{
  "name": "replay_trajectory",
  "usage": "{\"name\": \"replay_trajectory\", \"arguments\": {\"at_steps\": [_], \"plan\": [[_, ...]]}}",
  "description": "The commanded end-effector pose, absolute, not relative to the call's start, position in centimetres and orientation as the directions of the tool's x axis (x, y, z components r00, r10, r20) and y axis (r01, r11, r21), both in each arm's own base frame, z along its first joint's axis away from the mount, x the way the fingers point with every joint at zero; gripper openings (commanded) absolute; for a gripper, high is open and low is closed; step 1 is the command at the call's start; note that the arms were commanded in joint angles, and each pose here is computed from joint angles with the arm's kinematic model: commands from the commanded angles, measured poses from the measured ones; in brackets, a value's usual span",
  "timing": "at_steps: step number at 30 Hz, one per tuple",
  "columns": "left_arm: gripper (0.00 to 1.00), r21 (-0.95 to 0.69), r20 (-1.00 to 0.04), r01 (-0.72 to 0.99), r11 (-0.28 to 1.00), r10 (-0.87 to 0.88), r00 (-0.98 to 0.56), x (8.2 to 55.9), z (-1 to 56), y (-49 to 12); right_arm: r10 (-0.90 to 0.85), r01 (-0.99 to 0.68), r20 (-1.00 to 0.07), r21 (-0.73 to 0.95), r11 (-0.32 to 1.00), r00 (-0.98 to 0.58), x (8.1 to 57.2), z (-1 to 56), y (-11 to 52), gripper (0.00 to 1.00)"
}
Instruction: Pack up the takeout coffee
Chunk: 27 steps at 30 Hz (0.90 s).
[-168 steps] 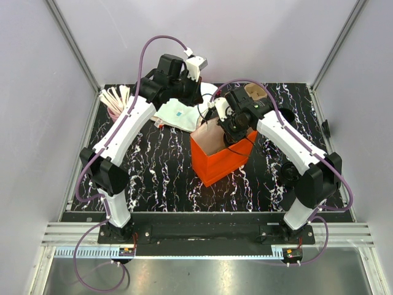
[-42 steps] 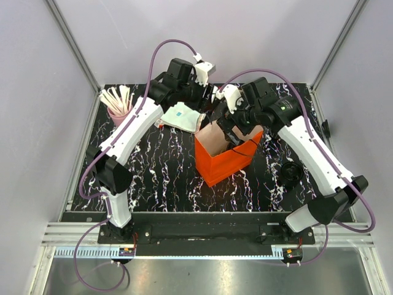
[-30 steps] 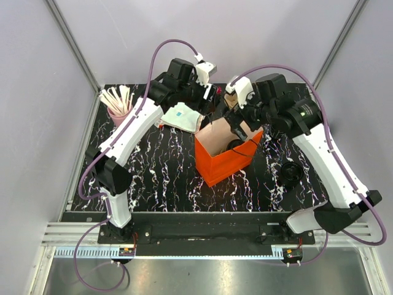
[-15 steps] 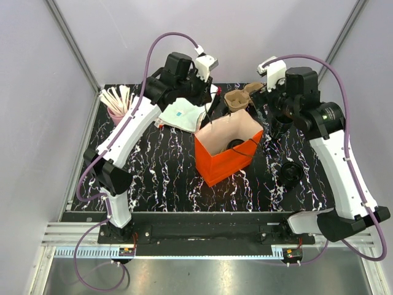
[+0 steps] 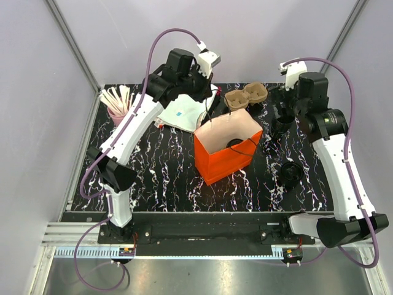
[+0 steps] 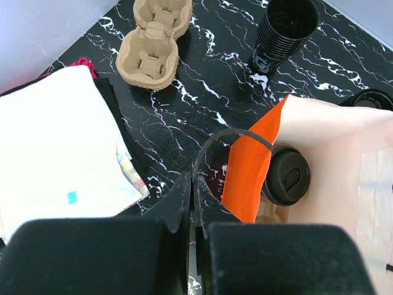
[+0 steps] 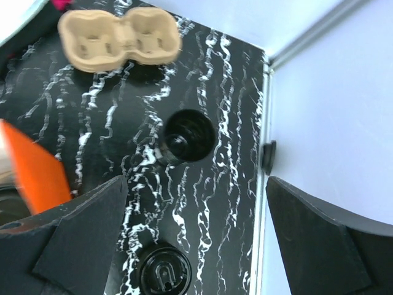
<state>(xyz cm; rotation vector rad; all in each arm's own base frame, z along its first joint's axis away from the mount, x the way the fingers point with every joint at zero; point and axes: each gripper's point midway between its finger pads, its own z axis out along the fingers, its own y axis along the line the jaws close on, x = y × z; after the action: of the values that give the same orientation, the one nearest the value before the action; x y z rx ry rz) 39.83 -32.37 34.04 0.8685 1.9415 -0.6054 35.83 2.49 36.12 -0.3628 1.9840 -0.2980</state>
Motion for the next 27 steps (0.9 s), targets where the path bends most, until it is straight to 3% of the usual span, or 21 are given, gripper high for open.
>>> {"name": "replay_trajectory", "arguments": {"at_steps": [1,9,27], "plan": [[0.0,-0.028,-0.906,0.779,0.626,0.313,-0.284,40.3,36.3,-32.8,-0.315,0.008,-0.889,-0.336,0.942,-0.332,35.8,38.6,0.1,1.0],[0.0,0.004,-0.917,0.767,0.642,0.308,-0.253,41.6,36.9,-33.5,-0.231,0.12,-0.906,-0.289,0.95,-0.354,36.1,37.6,-3.6,1.0],[0.0,0.117,-0.948,0.725,0.679,0.293,-0.121,43.6,38.3,-37.2,-0.164,0.148,-0.913,-0.233,0.961,-0.373,36.4,35.8,-5.1,1.0]]}}
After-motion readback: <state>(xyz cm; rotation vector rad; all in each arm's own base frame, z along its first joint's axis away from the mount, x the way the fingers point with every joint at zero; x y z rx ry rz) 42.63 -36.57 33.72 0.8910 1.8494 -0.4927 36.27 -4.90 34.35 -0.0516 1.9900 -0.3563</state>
